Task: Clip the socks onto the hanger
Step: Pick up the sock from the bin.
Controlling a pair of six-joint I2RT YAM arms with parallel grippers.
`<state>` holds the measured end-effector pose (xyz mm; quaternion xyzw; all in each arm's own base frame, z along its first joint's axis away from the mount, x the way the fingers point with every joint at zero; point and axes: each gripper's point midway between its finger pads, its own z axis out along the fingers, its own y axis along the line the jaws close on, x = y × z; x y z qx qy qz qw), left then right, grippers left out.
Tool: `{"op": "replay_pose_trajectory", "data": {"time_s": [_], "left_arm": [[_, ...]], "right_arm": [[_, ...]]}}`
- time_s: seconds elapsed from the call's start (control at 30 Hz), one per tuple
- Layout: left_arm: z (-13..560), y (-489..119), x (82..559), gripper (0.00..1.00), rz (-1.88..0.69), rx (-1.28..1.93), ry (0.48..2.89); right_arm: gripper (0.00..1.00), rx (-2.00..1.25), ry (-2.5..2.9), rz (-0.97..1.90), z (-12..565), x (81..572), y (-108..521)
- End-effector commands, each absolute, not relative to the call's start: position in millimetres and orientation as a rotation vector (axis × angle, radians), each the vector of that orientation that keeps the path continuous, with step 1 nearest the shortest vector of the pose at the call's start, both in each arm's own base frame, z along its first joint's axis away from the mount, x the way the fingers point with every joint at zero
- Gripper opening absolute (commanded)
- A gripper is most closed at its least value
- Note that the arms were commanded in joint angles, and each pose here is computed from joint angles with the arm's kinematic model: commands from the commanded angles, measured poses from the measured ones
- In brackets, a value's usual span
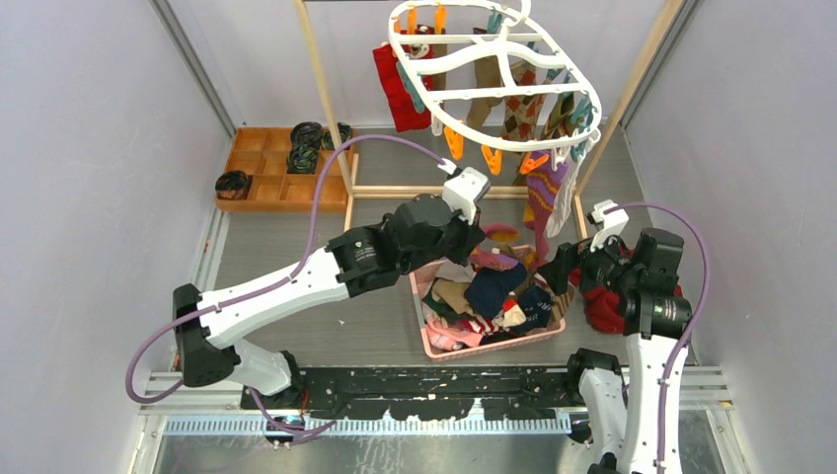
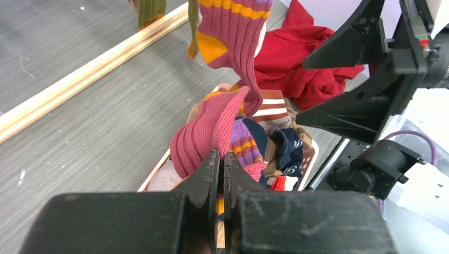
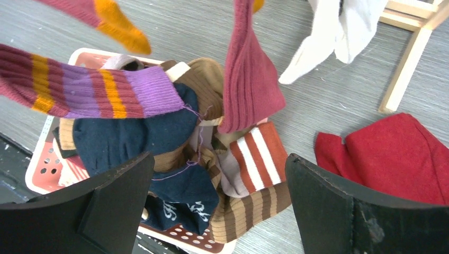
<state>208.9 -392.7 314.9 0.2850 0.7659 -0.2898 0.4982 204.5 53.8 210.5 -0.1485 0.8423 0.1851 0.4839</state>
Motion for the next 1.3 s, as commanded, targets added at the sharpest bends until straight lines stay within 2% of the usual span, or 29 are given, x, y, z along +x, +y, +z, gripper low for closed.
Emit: {"op": "replay_pose_trajectory", "data": {"time_s": [0.0, 0.23, 0.33, 0.5, 0.73, 1.03, 1.27], "left_arm": [[337, -399, 210, 0.00, -0.928, 0.594, 1.799], [351, -399, 214, 0.00, -1.005, 0.555, 1.767], [358, -403, 214, 0.00, -1.039, 0.550, 1.754], [365, -410, 213, 0.00, -1.093, 0.535, 1.738], [372, -418, 213, 0.00, -1.160, 0.487, 1.723], [373, -417, 210, 0.00, -1.197, 0.448, 1.730], [369, -415, 209, 0.00, -1.218, 0.421, 1.741]], "right_arm": [[1.00, -0.500, 1.952, 0.506, 237, 202, 68], [1.00, -0.972, 1.680, 0.743, 250, 157, 115], [1.00, -1.071, 1.570, 0.784, 252, 149, 124], [0.97, -1.092, 1.572, 0.761, 248, 160, 121], [0.85, -1.125, 1.606, 0.775, 236, 175, 134], [0.79, -1.122, 1.611, 0.729, 231, 205, 147], [0.63, -1.141, 1.577, 0.788, 228, 209, 161]]}}
